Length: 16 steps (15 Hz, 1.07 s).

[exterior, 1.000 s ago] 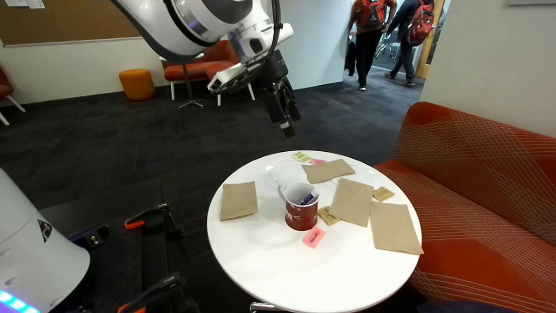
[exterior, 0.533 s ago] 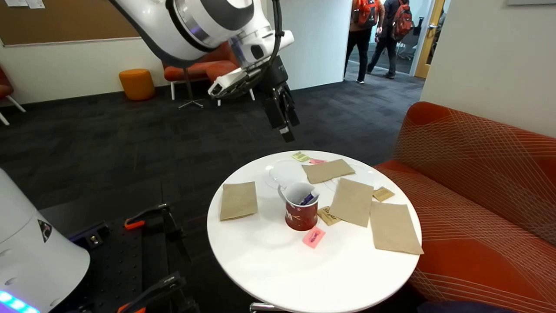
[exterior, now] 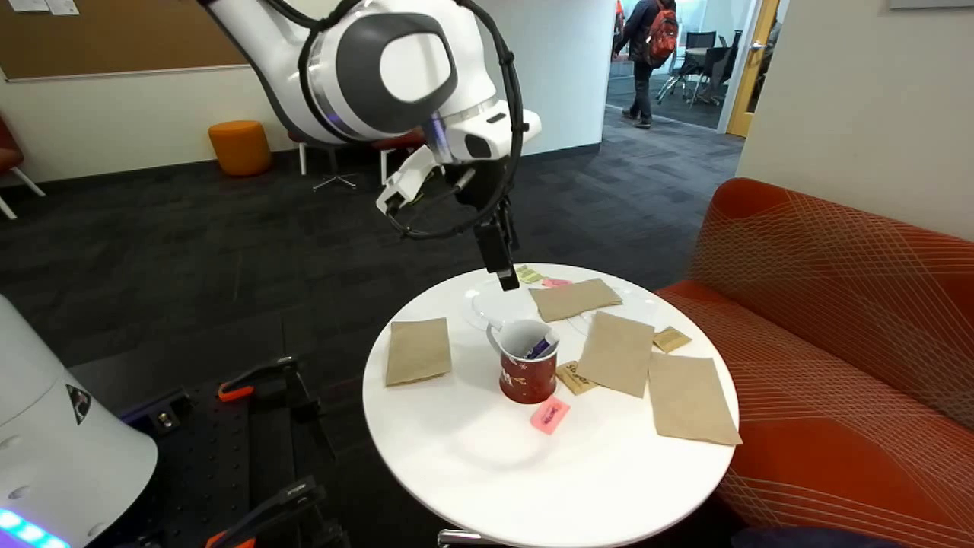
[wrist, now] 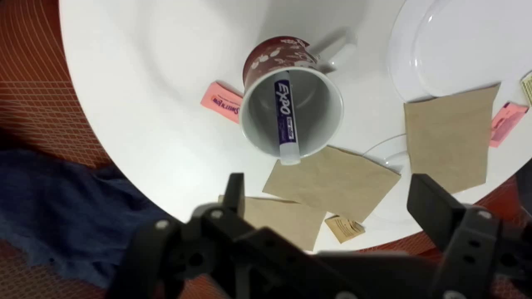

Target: Move the maroon cup to the middle of the table, then put the marker in the cup, then put the marker on the right side of the marker

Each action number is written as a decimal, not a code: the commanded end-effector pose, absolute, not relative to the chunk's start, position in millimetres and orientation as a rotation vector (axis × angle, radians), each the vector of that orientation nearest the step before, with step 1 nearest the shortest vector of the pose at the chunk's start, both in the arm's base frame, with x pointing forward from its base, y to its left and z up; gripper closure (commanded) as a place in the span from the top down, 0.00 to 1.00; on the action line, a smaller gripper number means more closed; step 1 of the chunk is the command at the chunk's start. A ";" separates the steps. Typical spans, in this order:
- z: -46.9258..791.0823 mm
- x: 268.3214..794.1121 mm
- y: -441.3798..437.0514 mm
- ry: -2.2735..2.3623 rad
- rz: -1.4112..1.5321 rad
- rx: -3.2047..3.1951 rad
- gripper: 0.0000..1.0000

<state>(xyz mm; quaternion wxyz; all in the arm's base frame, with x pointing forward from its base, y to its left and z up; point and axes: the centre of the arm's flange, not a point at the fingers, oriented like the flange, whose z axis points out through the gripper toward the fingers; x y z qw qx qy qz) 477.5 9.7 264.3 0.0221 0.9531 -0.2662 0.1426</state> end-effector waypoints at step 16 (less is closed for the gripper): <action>216.9 500.3 -23.6 -0.666 0.248 3.024 0.54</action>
